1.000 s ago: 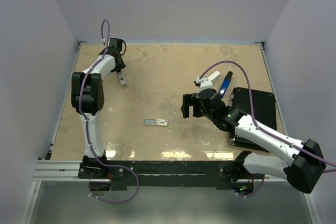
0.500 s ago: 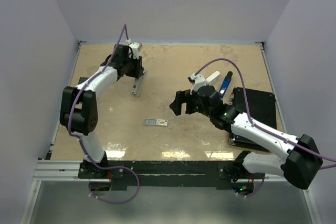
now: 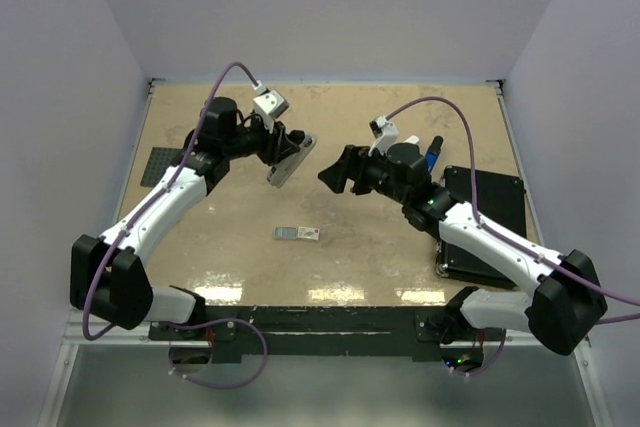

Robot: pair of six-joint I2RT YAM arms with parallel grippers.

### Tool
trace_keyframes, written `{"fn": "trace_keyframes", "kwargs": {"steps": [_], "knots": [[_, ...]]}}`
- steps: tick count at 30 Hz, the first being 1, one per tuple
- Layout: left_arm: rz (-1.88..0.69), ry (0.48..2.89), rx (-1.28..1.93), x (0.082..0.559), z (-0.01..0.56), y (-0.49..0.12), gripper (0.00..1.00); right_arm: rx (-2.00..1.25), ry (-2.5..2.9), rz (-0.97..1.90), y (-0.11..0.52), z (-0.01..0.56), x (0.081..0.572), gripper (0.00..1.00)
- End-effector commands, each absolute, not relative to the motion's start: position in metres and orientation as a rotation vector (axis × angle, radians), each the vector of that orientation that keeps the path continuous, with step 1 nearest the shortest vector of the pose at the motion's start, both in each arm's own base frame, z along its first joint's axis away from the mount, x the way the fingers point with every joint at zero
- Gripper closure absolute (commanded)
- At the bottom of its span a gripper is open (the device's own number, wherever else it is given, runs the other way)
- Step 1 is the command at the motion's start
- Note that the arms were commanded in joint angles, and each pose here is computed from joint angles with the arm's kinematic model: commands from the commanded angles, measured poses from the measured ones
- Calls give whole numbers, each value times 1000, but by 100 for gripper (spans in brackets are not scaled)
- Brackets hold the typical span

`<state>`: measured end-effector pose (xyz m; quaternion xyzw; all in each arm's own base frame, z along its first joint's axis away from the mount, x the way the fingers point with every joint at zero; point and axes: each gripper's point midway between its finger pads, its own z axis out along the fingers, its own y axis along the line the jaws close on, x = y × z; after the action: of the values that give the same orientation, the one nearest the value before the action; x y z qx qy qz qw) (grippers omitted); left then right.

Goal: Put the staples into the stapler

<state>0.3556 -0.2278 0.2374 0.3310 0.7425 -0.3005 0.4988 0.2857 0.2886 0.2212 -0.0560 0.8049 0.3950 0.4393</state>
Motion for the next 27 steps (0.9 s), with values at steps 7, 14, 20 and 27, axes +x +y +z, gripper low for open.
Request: {"fn": "trace_keyframes", "kwargs": {"steps": [7, 14, 20, 27], "knots": [[-825, 1460, 963, 316, 312, -265, 100, -92, 1816, 1206, 309, 284, 294, 20], [-843, 1421, 994, 305, 323, -272, 100, -25, 1832, 1148, 299, 275, 306, 36], [-870, 1398, 1033, 294, 325, -278, 100, 6, 1813, 1130, 291, 278, 314, 52], [-889, 1340, 1073, 281, 338, -284, 100, 16, 1816, 1123, 290, 278, 319, 64]]}}
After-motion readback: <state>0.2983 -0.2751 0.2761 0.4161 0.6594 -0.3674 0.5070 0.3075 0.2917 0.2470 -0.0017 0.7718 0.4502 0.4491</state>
